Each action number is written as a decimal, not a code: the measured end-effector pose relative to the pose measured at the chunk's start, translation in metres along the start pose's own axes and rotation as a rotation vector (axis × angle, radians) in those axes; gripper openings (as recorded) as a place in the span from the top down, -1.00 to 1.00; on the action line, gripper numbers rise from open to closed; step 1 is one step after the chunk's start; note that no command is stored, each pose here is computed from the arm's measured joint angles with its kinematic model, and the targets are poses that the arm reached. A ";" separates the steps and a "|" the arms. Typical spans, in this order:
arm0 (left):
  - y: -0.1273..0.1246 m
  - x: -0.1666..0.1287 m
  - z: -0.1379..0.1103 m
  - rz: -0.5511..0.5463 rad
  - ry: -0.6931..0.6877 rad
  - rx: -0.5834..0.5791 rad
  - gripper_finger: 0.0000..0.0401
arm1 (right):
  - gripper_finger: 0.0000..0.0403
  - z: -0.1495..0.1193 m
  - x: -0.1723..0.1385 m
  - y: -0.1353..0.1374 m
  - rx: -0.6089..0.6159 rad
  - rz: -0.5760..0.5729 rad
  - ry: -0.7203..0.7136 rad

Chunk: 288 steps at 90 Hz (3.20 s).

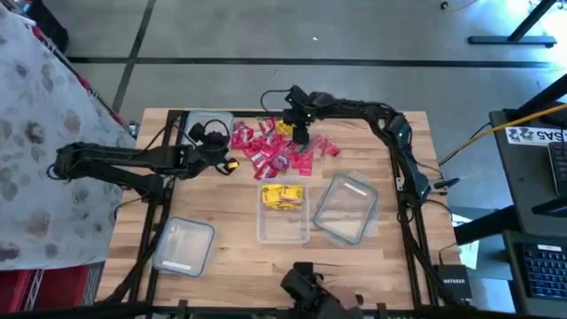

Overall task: Sort candy
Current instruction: Put the yellow candy into the right transparent bin

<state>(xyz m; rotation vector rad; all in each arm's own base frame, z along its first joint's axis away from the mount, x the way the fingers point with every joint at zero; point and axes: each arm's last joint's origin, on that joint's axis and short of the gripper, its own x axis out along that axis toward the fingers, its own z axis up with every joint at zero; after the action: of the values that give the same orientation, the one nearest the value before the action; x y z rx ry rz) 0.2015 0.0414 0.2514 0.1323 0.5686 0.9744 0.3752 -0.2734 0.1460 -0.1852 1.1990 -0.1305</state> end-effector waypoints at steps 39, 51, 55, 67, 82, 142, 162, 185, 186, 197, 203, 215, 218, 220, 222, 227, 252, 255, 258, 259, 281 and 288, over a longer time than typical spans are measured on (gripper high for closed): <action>-0.001 0.000 0.000 -0.024 0.005 -0.029 1.00 | 0.99 -0.006 0.002 0.011 -0.019 0.128 0.052; -0.002 -0.001 -0.001 -0.074 0.016 -0.032 1.00 | 1.00 -0.004 -0.015 0.023 -0.043 0.179 0.100; -0.003 -0.001 -0.001 -0.087 0.017 -0.034 1.00 | 1.00 -0.002 -0.025 0.026 -0.049 0.188 0.106; -0.003 -0.001 -0.001 -0.092 0.018 -0.044 1.00 | 1.00 0.003 -0.040 0.029 -0.022 0.182 0.091; -0.003 0.000 0.000 -0.089 0.013 -0.025 1.00 | 0.85 0.005 -0.040 0.031 -0.006 0.202 0.061; -0.001 0.001 0.000 -0.078 0.014 -0.008 1.00 | -0.12 -0.003 -0.009 0.024 -0.076 0.145 0.103; -0.002 0.001 0.000 -0.081 0.017 -0.027 1.00 | 0.52 -0.005 -0.008 0.025 -0.077 0.160 0.127; -0.002 0.000 -0.001 -0.088 0.024 -0.045 1.00 | 0.93 -0.002 -0.019 0.032 -0.079 0.072 0.221; -0.002 0.000 -0.001 -0.089 0.024 -0.046 1.00 | 0.94 -0.001 -0.021 0.033 -0.080 0.072 0.222; -0.002 0.000 -0.001 -0.092 0.026 -0.048 1.00 | 0.98 0.011 -0.051 0.041 -0.068 0.042 0.208; -0.002 0.000 -0.001 -0.093 0.025 -0.049 1.00 | 0.98 0.021 -0.070 0.048 -0.049 -0.010 0.199; -0.002 0.000 -0.001 -0.093 0.026 -0.049 1.00 | 0.99 0.040 -0.109 0.072 -0.029 -0.031 0.141; -0.002 0.000 -0.001 -0.093 0.025 -0.049 1.00 | 0.99 0.045 -0.117 0.080 -0.021 0.002 0.107; -0.002 0.000 -0.001 -0.093 0.025 -0.049 1.00 | 0.99 0.048 -0.122 0.086 -0.015 0.026 0.083; -0.002 0.000 -0.001 -0.093 0.025 -0.049 1.00 | 0.99 0.051 -0.125 0.091 -0.006 0.051 0.061; -0.002 0.000 -0.001 -0.093 0.025 -0.050 1.00 | 0.99 0.058 -0.129 0.105 0.016 0.138 0.007; -0.002 0.000 -0.001 -0.093 0.025 -0.050 1.00 | 0.99 0.083 -0.115 0.181 -0.044 0.349 -0.041; -0.002 0.000 -0.001 -0.093 0.025 -0.049 1.00 | 0.99 0.085 -0.112 0.191 -0.059 0.352 -0.037; -0.002 0.000 -0.001 -0.093 0.026 -0.048 1.00 | 0.99 0.088 -0.110 0.199 -0.065 0.351 -0.034; -0.002 0.000 -0.001 -0.093 0.025 -0.049 1.00 | 0.99 0.088 -0.109 0.202 -0.068 0.349 -0.034; -0.003 0.000 -0.001 -0.116 0.029 -0.062 1.00 | 1.00 0.099 -0.089 0.244 -0.080 0.309 -0.033; -0.003 0.000 -0.001 -0.128 0.029 -0.064 1.00 | 0.99 0.102 -0.085 0.249 -0.046 0.251 -0.031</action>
<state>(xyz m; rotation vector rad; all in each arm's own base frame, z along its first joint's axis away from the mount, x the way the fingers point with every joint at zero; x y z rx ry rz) 0.2035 0.0396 0.2493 0.0242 0.5648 0.8707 0.4402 -0.0056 0.2061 -0.0753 1.1855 0.1194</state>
